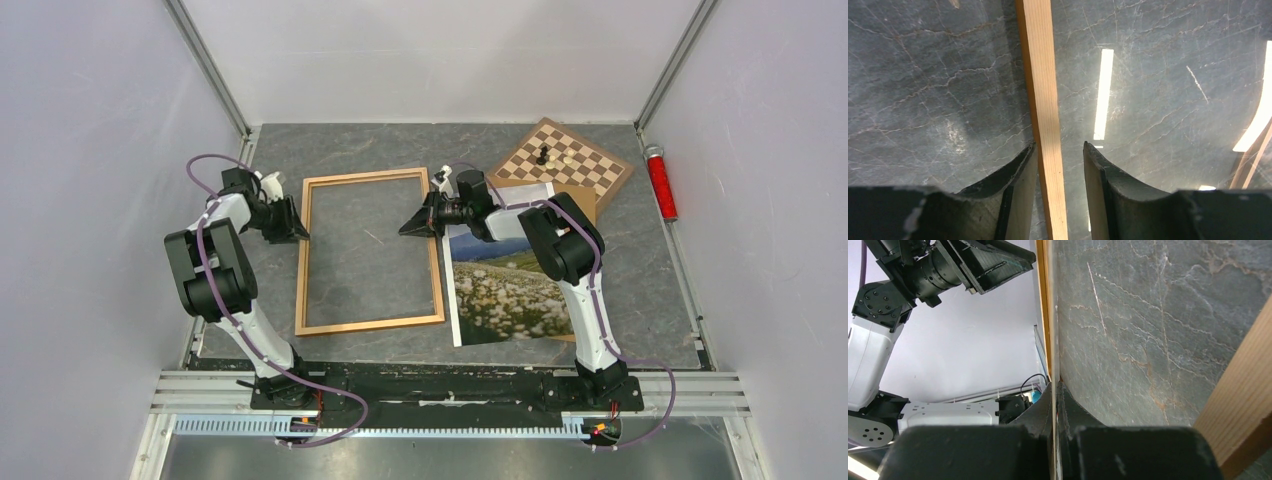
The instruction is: Put the photo into the frame
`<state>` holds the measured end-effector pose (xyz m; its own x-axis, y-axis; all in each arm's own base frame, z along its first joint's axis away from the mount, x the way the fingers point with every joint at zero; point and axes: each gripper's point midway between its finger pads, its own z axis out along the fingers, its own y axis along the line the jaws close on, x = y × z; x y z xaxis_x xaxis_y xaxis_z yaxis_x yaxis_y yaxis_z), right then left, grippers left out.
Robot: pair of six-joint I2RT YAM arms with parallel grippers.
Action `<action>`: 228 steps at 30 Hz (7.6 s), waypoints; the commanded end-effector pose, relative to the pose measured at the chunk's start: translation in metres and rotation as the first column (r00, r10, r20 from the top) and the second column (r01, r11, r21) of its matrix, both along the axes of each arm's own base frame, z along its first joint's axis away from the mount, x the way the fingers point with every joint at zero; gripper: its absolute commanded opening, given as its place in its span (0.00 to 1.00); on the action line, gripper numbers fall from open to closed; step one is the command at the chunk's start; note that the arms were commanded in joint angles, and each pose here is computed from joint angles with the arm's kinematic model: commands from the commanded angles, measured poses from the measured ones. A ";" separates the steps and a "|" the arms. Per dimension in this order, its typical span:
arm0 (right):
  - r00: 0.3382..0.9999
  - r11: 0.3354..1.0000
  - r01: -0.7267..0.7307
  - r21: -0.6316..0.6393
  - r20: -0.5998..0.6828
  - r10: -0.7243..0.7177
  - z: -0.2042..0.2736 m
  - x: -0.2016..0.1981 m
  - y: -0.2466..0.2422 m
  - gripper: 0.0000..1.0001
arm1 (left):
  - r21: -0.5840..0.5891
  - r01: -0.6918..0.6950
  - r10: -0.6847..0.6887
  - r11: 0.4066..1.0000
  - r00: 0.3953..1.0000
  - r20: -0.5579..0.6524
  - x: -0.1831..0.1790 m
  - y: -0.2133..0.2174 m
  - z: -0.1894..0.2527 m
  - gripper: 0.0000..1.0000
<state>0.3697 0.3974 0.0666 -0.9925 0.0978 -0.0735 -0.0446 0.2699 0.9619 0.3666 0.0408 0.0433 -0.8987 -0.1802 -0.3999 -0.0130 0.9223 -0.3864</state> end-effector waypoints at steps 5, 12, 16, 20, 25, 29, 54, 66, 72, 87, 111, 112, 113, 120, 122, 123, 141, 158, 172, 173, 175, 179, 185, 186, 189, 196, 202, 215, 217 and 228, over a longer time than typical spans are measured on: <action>0.996 0.999 -0.025 -0.027 0.080 0.027 0.002 0.005 0.006 0.00 | -0.002 0.056 -0.056 0.998 0.998 0.035 0.002 -0.009 -0.002 0.43; 0.993 0.993 -0.023 -0.116 0.114 0.036 -0.006 0.012 0.004 0.00 | 0.019 0.058 -0.058 0.998 0.998 0.034 0.002 -0.012 -0.005 0.44; 0.991 0.986 -0.011 -0.166 0.130 0.033 -0.009 0.016 0.001 0.00 | 0.045 0.062 -0.063 0.997 0.997 0.035 0.001 -0.013 -0.007 0.44; 0.989 0.980 0.001 -0.200 0.142 0.028 -0.012 0.019 -0.002 0.00 | 0.053 0.065 -0.067 0.996 0.997 0.038 0.001 -0.015 -0.007 0.44; 0.988 0.974 0.007 -0.225 0.152 0.028 -0.014 0.020 -0.003 0.00 | 0.053 0.072 -0.074 0.996 0.997 0.038 0.000 -0.017 -0.008 0.45; 0.986 0.967 0.011 -0.255 0.161 0.032 -0.016 0.022 -0.005 0.00 | 0.065 0.075 -0.078 0.995 0.996 0.046 0.001 -0.017 -0.005 0.46; 0.984 0.918 0.019 -0.396 0.171 0.054 -0.037 0.027 -0.016 0.00 | 0.261 0.213 -0.272 0.942 0.938 0.216 0.031 -0.091 0.076 0.55; 0.983 0.905 0.034 -0.423 0.180 0.047 -0.043 0.028 -0.021 0.00 | 0.169 0.426 -0.452 0.889 0.875 0.174 0.031 -0.205 0.038 0.55; 0.982 0.901 0.042 -0.432 0.186 0.044 -0.045 0.027 -0.021 0.00 | 0.156 0.436 -0.459 0.886 0.872 0.168 0.023 -0.218 0.024 0.55; 0.981 0.899 0.033 -0.437 0.188 0.056 -0.057 0.021 -0.020 0.00 | 0.205 0.459 -0.495 0.864 0.850 0.182 0.005 -0.208 0.027 0.55; 0.994 0.952 0.004 -0.306 0.104 0.029 -0.047 0.012 -0.010 0.00 | 0.381 0.143 -0.194 0.913 0.976 0.098 0.001 -0.058 0.036 0.54; 0.994 0.953 0.003 -0.302 0.104 0.029 -0.046 0.012 -0.009 0.00 | 0.375 0.129 -0.175 0.918 0.980 0.090 0.000 -0.053 0.034 0.53; 0.994 0.955 0.005 -0.298 0.102 0.027 -0.046 0.012 -0.009 0.00 | 0.367 0.106 -0.145 0.924 0.986 0.080 -0.001 -0.045 0.031 0.53; 0.995 0.958 0.004 -0.287 0.097 0.024 -0.046 0.011 -0.008 0.00 | 0.340 0.003 -0.016 0.940 0.999 0.036 -0.002 -0.009 0.020 0.51; 0.995 0.958 0.007 -0.286 0.095 0.021 -0.046 0.011 -0.009 0.00 | 0.338 -0.010 0.003 0.941 1.000 0.023 -0.002 0.000 0.017 0.51; 0.995 0.958 0.007 -0.286 0.093 0.020 -0.047 0.011 -0.009 0.00 | 0.340 -0.012 0.008 0.940 1.000 0.013 -0.002 0.004 0.015 0.50; 0.995 0.959 0.011 -0.283 0.094 0.017 -0.046 0.013 -0.008 0.00 | 0.140 0.069 -0.056 0.988 0.993 -0.100 -0.016 -0.002 -0.012 0.42; 0.995 0.958 0.016 -0.286 0.100 0.013 -0.044 0.013 -0.007 0.00 | 0.045 0.091 -0.087 0.995 0.992 -0.092 -0.019 -0.010 -0.007 0.32; 0.995 0.957 0.018 -0.288 0.100 0.011 -0.046 0.013 -0.008 0.00 | 0.011 0.103 -0.101 0.995 0.991 -0.092 -0.021 -0.013 -0.005 0.34; 0.995 0.958 0.018 -0.288 0.100 0.011 -0.045 0.013 -0.008 0.00 | 0.005 0.101 -0.101 0.995 0.991 -0.090 -0.021 -0.013 -0.004 0.34; 0.995 0.958 0.019 -0.288 0.099 0.010 -0.046 0.013 -0.008 0.00 | -0.006 0.101 -0.101 0.995 0.991 -0.088 -0.021 -0.013 -0.002 0.34; 0.995 0.958 0.018 -0.285 0.101 0.011 -0.044 0.013 -0.007 0.00 | -0.014 0.099 -0.099 0.995 0.991 -0.087 -0.021 -0.012 -0.002 0.33; 0.995 0.958 0.016 -0.285 0.099 0.013 -0.044 0.012 -0.006 0.00 | -0.030 0.097 -0.100 0.995 0.990 -0.099 -0.023 -0.013 -0.005 0.29; 0.995 0.959 0.017 -0.283 0.101 0.012 -0.043 0.012 -0.006 0.00 | -0.033 0.096 -0.099 0.995 0.990 -0.100 -0.022 -0.013 -0.006 0.28; 0.995 0.959 0.018 -0.281 0.102 0.011 -0.042 0.013 -0.006 0.00 | -0.039 0.093 -0.097 0.995 0.990 -0.099 -0.021 -0.014 -0.008 0.24; 0.995 0.961 0.020 -0.276 0.102 0.009 -0.040 0.013 -0.005 0.00 | -0.048 0.078 -0.083 0.996 0.992 -0.094 -0.018 -0.015 -0.010 0.22; 0.996 0.971 0.016 -0.240 0.086 0.005 -0.033 0.011 -0.002 0.00 | -0.047 0.059 -0.063 0.997 0.993 -0.095 -0.018 -0.015 -0.014 0.20; 0.999 0.996 0.027 -0.080 0.022 -0.025 -0.009 0.001 0.007 0.00 | -0.046 0.043 -0.047 0.998 0.994 -0.096 -0.020 -0.016 -0.017 0.13; 0.999 0.998 0.027 -0.060 0.020 -0.026 -0.006 0.000 0.007 0.00 | -0.047 0.038 -0.043 0.998 0.995 -0.095 -0.019 -0.016 -0.017 0.11; 0.999 0.998 0.029 0.062 0.028 -0.031 0.016 -0.005 0.010 0.00 | -0.018 0.013 -0.014 1.000 0.996 -0.090 -0.017 -0.011 -0.016 0.08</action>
